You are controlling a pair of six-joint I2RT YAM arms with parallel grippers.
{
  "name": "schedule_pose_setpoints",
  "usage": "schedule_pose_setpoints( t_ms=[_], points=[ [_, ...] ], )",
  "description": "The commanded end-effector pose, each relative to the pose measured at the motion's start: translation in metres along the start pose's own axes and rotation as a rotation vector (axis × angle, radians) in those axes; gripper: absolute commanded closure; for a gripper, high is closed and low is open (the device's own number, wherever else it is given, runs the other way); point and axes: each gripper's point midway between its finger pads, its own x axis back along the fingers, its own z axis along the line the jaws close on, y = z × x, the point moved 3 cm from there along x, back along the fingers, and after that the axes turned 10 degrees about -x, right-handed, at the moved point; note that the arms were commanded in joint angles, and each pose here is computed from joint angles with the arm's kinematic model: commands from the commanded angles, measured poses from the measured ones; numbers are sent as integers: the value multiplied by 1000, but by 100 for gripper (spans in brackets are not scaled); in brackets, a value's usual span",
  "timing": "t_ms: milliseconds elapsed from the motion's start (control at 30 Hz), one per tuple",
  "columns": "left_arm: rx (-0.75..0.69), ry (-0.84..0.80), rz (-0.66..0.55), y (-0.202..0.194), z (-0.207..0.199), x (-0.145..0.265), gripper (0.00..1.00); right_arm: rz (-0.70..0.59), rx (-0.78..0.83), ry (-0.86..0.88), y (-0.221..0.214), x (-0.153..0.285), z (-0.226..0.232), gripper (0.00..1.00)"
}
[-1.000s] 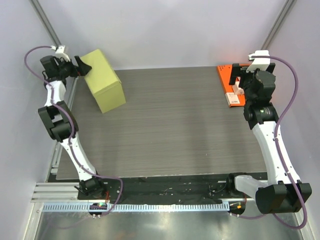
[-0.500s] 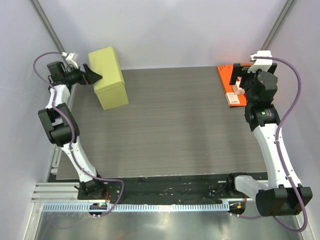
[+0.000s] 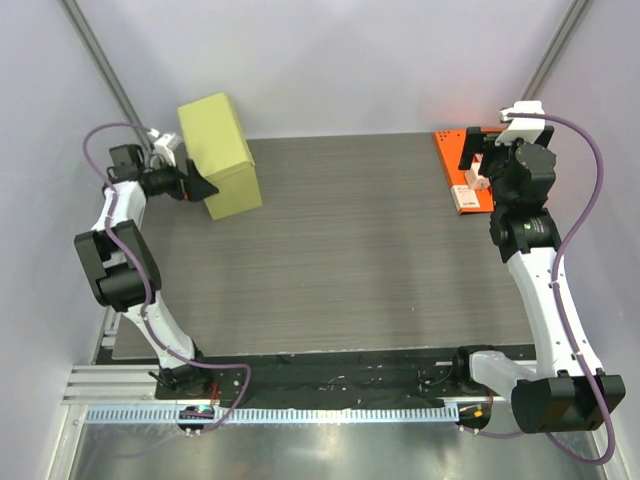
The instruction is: Sort the tools into containers
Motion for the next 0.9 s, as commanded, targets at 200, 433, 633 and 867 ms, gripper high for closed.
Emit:
schedule_pose_setpoints(
  t_ms=[200,433,633,867],
  points=[
    [17,-225,107,-37,-57,-47,0,-112,-41,25,39,13,2,0],
    [-50,-218,91,-29,-55,-76,0,-112,-40,26,39,13,3,0],
    [-69,-302,144,-37,-93,-111,0,-107,-37,30,37,12,3,0],
    [-121,-433,213,-46,-163,-151,0,-112,-32,27,38,14,2,0]
  ],
)
